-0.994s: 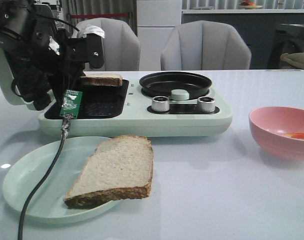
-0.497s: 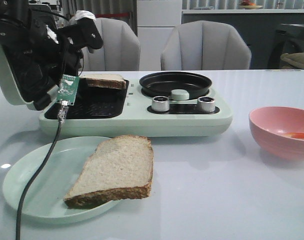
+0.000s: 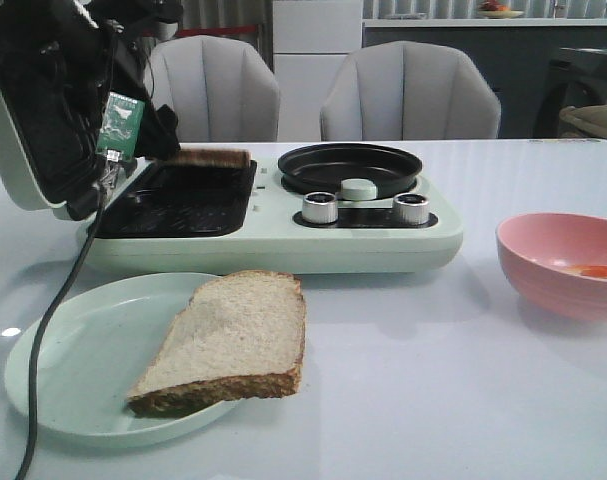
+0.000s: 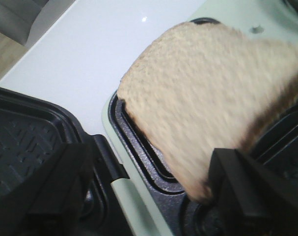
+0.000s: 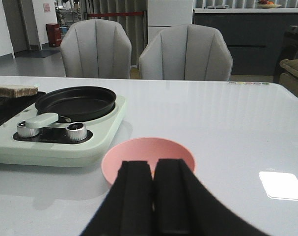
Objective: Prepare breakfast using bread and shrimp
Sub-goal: 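Lower the bread onto the farther press plate and open left gripper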
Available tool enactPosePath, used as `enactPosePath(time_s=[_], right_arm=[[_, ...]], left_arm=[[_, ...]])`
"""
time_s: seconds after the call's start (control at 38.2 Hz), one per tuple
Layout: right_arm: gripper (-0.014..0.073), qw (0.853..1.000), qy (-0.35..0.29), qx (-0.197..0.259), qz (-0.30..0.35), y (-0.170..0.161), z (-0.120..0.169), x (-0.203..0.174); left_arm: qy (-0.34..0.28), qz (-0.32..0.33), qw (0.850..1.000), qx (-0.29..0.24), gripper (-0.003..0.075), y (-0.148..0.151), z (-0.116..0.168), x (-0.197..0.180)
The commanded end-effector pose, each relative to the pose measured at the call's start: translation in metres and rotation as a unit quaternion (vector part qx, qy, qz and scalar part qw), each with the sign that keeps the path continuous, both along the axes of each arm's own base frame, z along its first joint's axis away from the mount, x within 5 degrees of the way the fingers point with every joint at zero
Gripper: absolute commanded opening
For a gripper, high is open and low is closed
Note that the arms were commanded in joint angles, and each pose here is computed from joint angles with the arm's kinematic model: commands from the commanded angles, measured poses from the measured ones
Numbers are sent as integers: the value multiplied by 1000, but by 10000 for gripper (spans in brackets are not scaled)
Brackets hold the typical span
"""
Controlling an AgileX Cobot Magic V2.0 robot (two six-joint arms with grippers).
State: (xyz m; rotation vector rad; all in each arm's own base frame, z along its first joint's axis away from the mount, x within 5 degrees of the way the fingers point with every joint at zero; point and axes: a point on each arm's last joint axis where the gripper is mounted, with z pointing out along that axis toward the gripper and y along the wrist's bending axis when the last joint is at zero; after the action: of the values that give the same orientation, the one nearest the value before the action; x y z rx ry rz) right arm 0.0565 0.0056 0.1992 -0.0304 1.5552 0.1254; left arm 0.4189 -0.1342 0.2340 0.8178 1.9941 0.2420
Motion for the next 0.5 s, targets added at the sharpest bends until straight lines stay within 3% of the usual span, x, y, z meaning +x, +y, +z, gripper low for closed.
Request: enactPosePath(time_s=[0.0, 0.26, 0.47], right_arm=[[144, 998, -55, 0, -2, 0, 11, -2], [144, 998, -55, 0, -2, 0, 11, -2], [144, 998, -55, 0, -2, 0, 11, -2]], left_arm=[[-48, 15, 997, -58, 529, 1, 52, -11], [-19, 64, 991, -120, 529, 1, 68, -26], [-26, 86, 977, -193, 529, 3, 114, -57]])
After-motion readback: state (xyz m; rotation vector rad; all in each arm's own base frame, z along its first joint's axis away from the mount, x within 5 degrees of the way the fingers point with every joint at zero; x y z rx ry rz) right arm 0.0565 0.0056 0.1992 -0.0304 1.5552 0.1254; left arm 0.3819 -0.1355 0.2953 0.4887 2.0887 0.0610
